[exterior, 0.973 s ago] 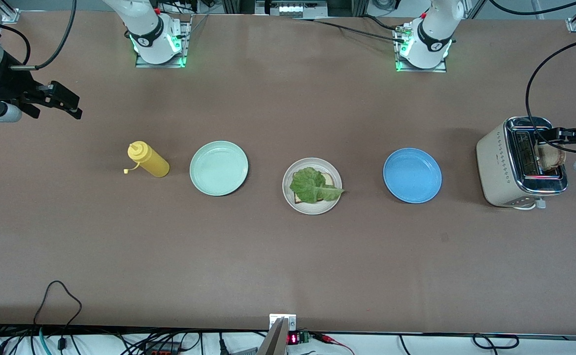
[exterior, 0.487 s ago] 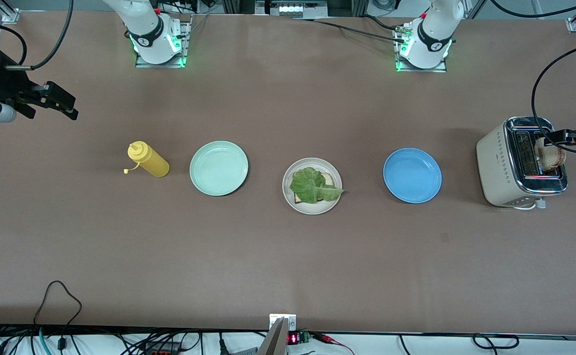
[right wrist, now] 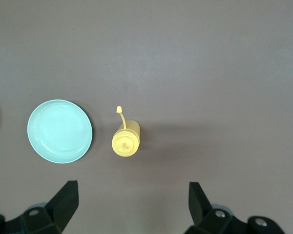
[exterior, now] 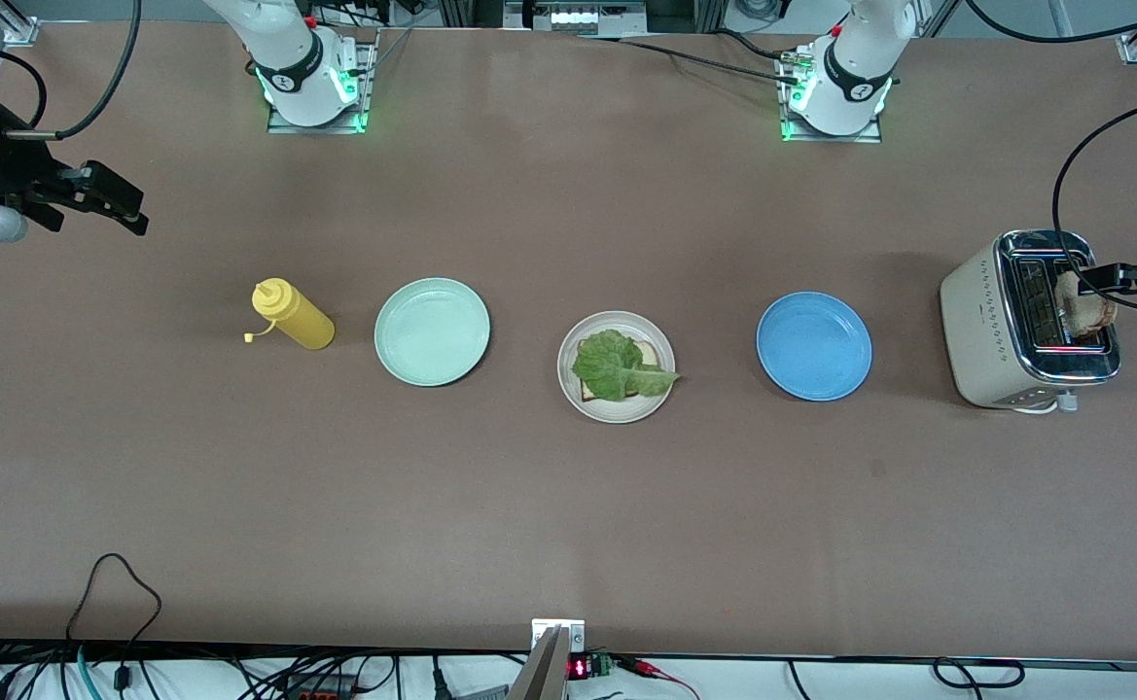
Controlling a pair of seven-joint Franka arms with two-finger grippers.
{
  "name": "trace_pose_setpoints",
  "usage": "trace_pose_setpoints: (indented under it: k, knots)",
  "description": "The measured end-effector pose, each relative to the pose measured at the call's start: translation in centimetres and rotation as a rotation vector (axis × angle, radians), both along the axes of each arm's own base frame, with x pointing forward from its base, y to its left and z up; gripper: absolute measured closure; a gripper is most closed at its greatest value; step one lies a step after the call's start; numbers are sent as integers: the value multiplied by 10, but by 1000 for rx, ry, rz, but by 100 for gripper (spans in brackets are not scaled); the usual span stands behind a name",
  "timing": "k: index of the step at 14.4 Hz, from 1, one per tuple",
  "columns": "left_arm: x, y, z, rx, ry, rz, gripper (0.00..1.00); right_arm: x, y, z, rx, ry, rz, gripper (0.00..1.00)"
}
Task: Make sandwich in beige plate with both arms
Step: 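Lower the left gripper onto the bread slice in the toaster and close, then lift the bread slice out of the toaster with the left gripper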
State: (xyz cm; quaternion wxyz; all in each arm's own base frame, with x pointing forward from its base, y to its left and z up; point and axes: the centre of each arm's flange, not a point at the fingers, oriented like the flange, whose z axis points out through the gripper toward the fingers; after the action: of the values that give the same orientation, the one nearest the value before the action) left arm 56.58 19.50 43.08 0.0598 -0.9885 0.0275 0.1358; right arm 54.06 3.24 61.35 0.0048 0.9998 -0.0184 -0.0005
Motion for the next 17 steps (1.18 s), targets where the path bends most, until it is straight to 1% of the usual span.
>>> trace_pose_setpoints:
  k: [3, 6, 8, 9, 10, 11, 12, 13, 15, 16, 17]
  knots:
    - [-4, 18, -24, -11, -26, -30, 0, 0, -1, 0, -11, 1, 0, 0]
    - [-21, 37, -50, -25, -14, -18, 2, 0, -1, 0, -12, 1, 0, 0]
    - [-25, 39, -59, -29, -13, -16, 23, 0, -1, 0, -12, 1, 0, 0]
    - [-26, 40, -61, -28, -19, -16, 32, 0, -1, 0, -12, 0, 0, 0]
    - [-26, 41, -62, -26, -27, -16, 32, 0, -1, 0, -12, 0, 0, 0]
    - [-25, 42, -62, -24, -37, -19, 37, 0, -1, 0, -12, -1, 0, 0]
    - [-25, 43, -63, -26, -45, -38, 48, 0, -1, 1, -12, -3, 0, 0]
    - [-25, 44, -63, -30, -48, -62, 61, 0, -1, 1, -12, -4, 0, 0]
    - [-24, 45, -62, -35, -51, -88, 79, 1, -1, 1, -12, -7, 0, 0]
    - [-24, 44, -62, -36, -51, -92, 85, 1, -1, 2, -11, -13, 0, 0]
    - [-23, 43, -62, -36, -51, -94, 87, 2, -1, 2, -11, -21, 0, 0]
